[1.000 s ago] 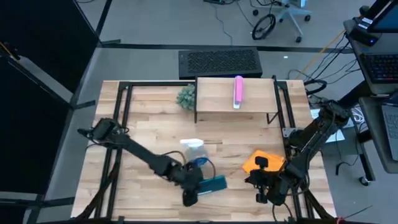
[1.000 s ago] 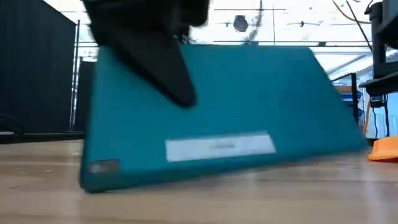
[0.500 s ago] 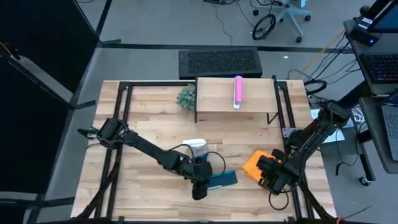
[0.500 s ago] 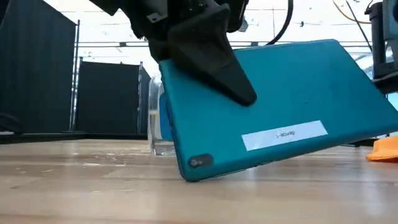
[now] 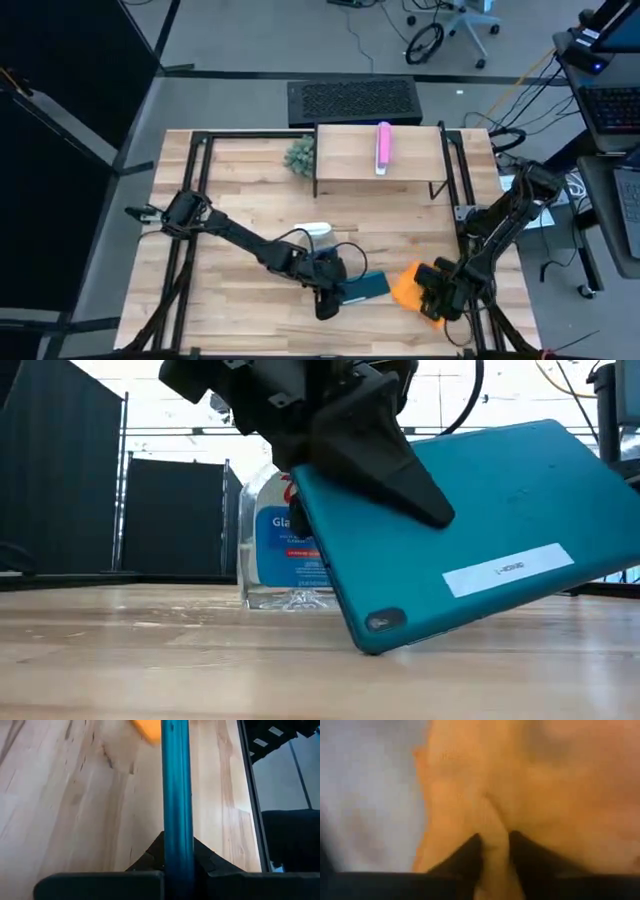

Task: Apply microfiber cloth
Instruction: Wipe the tablet with the microfiber cloth

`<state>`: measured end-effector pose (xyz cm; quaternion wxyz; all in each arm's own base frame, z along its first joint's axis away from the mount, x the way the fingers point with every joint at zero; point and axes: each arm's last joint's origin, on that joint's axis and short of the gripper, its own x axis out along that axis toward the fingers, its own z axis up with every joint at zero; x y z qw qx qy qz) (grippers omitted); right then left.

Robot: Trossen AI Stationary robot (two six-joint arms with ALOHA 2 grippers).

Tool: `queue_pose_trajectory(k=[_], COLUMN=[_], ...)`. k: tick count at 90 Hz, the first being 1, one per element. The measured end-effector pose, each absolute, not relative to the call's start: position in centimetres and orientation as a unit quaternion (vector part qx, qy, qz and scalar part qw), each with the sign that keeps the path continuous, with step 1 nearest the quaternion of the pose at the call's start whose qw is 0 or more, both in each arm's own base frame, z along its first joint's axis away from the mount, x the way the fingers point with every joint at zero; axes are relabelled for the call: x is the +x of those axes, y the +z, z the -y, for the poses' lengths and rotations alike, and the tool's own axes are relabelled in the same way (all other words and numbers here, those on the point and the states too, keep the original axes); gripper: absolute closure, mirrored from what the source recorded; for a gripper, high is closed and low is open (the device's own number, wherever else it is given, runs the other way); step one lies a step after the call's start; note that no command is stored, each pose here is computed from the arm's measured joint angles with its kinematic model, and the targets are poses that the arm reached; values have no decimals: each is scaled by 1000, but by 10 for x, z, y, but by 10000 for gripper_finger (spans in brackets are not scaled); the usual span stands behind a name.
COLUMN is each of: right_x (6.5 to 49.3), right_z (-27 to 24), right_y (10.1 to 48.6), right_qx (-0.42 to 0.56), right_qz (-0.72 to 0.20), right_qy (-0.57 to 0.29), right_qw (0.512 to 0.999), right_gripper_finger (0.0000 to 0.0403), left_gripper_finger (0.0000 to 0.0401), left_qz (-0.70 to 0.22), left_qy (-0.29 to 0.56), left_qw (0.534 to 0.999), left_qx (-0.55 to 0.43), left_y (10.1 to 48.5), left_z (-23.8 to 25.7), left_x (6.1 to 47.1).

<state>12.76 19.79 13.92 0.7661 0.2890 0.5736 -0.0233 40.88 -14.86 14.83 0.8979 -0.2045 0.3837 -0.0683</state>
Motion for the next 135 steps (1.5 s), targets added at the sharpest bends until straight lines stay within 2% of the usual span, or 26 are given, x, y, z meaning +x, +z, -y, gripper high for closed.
queue_pose_trajectory(k=[7,14,23,32,43,60,73,85,101,116,135], right_x=[132,141,158,175,196,216,206,183,181,195,190], right_z=[-214,-222,-225,-218,-200,-201,-217,-217,-207,-208,-215], right_y=[151,166,188,197,190,165,143,134,159,184,215], right_qx=[295,255,143,24,-53,-45,-57,-78,-117,-159,-190], right_qz=[-511,-411,-290,-225,-221,-252,-285,-337,-329,-305,-340], right_qy=[53,76,66,8,-55,-52,-14,-33,-98,-97,-104], right_qw=[806,872,944,974,972,965,957,938,932,934,915], right_gripper_finger=[390,391,399,399,401,402,402,402,403,403,403], left_gripper_finger=[394,394,394,394,394,394,394,394,395,395,395], left_qz=[-377,-369,-364,-359,-351,-326,-319,-316,-310,-301,-265], left_qy=[-67,-67,-66,-65,-68,-69,-73,-75,-75,-94,-102], left_qw=[901,904,906,908,912,919,921,922,922,922,929], left_qx=[-205,-205,-205,-205,-203,-210,-212,-212,-218,-227,-239], left_y=[149,149,149,150,151,153,154,154,157,161,169], left_z=[149,149,149,149,149,148,149,150,150,153,154], left_x=[410,411,411,412,413,416,417,417,417,418,422])
